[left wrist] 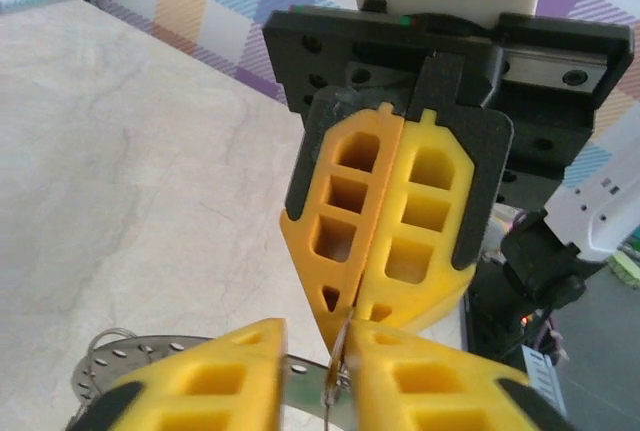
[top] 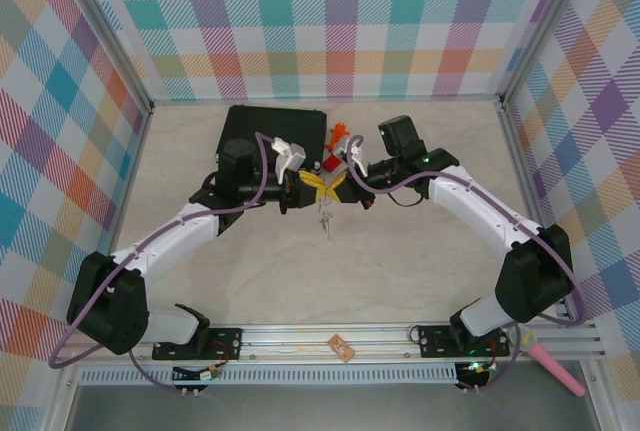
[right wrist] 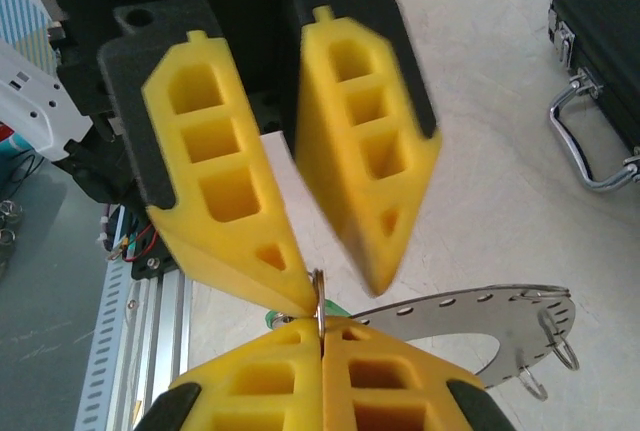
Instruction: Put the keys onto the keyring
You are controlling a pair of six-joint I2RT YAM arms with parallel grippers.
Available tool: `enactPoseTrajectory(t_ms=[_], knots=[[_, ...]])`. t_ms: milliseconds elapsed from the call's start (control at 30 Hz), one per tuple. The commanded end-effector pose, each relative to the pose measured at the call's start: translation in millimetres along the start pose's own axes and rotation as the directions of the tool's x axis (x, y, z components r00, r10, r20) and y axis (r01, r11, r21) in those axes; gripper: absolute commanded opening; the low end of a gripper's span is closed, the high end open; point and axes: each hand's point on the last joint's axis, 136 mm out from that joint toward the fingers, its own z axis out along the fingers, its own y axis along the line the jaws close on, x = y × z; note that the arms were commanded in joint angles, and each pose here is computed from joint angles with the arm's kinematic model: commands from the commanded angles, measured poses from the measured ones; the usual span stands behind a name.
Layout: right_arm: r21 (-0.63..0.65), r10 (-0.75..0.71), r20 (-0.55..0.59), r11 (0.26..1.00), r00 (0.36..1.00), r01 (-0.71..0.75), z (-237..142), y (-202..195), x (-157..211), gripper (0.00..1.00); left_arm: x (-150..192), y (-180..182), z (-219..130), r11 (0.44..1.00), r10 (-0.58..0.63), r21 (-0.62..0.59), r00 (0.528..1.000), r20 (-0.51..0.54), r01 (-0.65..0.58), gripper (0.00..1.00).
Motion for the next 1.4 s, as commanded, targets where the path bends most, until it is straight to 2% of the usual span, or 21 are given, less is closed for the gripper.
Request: enactPoseTrajectory(t_ms=[0,100,200,533,700,1000,1233,1367], knots=[[-0.015,-0.049,0.064,0.999,0.997,0.05,1,7,-13,0.0,-39,-12,-16,0.996,0.084,-0.035,0.984,0.155,-0.079,0.28],[-0.011,-0.049,0.105,0.999,0.993,0.05,-3,5,-17,0.0,-54,-10,-31,0.991,0.103,-0.104,0.96,0.26,-0.078,0.34],[-0.006,-0.06,0.161,0.998,0.985,0.061,-11,4,-25,0.0,-59,-15,-39,0.99,0.114,-0.116,0.944,0.308,-0.082,0.35],[0.037,-0.093,0.348,0.996,0.933,0.085,-42,5,-53,0.0,-47,-9,-38,0.994,0.068,-0.102,0.938,0.339,-0.036,0.35],[0.062,-0.128,0.432,0.992,0.893,0.113,-53,10,-66,0.0,-50,-15,-34,0.999,0.02,-0.031,0.933,0.358,-0.009,0.35],[0.049,-0.118,0.484,0.993,0.867,0.108,-56,11,-76,0.0,-52,-31,-17,0.998,-0.004,0.055,0.941,0.339,-0.015,0.36],[0.016,-0.103,0.482,0.994,0.87,0.109,-56,14,-77,0.0,-43,-37,-3,0.998,0.033,0.043,0.961,0.275,-0.047,0.41],[0.004,-0.093,0.477,0.995,0.874,0.103,-54,14,-74,0.0,-47,-39,-4,0.998,0.052,0.029,0.956,0.289,-0.063,0.42]])
